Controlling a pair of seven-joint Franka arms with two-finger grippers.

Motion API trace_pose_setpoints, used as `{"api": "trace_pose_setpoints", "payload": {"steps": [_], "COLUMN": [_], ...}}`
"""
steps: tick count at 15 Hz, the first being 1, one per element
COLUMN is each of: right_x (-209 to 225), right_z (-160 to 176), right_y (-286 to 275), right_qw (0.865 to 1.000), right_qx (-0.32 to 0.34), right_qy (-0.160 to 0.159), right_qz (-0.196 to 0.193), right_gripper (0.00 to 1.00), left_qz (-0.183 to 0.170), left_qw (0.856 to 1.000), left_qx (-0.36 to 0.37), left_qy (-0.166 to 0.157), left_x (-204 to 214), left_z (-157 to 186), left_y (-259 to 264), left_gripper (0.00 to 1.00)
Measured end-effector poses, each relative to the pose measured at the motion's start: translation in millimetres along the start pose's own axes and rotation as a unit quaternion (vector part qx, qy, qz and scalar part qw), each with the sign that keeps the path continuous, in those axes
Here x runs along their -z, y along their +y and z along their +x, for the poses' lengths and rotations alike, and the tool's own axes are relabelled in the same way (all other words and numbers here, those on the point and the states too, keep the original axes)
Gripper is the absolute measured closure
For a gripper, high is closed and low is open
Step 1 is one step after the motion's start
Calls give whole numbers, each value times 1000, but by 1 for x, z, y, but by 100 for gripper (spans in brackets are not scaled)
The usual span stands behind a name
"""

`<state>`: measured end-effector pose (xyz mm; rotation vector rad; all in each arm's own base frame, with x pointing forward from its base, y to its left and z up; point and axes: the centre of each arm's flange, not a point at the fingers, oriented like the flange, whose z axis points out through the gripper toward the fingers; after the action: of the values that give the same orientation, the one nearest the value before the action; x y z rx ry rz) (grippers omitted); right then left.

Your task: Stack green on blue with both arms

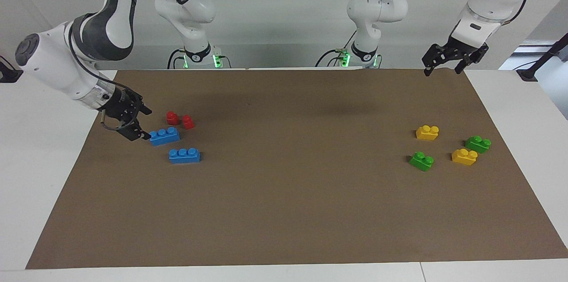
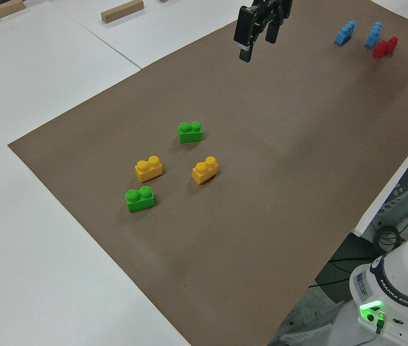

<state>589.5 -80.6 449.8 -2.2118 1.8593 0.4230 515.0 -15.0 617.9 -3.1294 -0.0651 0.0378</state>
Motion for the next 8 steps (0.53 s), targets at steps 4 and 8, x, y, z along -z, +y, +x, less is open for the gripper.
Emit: {"api": "trace_pose_setpoints", "payload": {"steps": [4, 8], "right_x": [-24, -51], "right_z": [12, 25], "right_y": [-9, -11], "right_qw": [999, 998], "right_qx": [-39, -53], "right_qy": [-11, -12], "right_qz": [7, 13], "right_gripper": [0, 0], "left_qz": [-41, -55], "left_qw": [988, 976], "left_qx": [148, 212], "left_qy": [17, 4], "left_x": [-15, -34], "left_z": [1, 5], "left_y": [6, 3], "left_gripper": [0, 0]}}
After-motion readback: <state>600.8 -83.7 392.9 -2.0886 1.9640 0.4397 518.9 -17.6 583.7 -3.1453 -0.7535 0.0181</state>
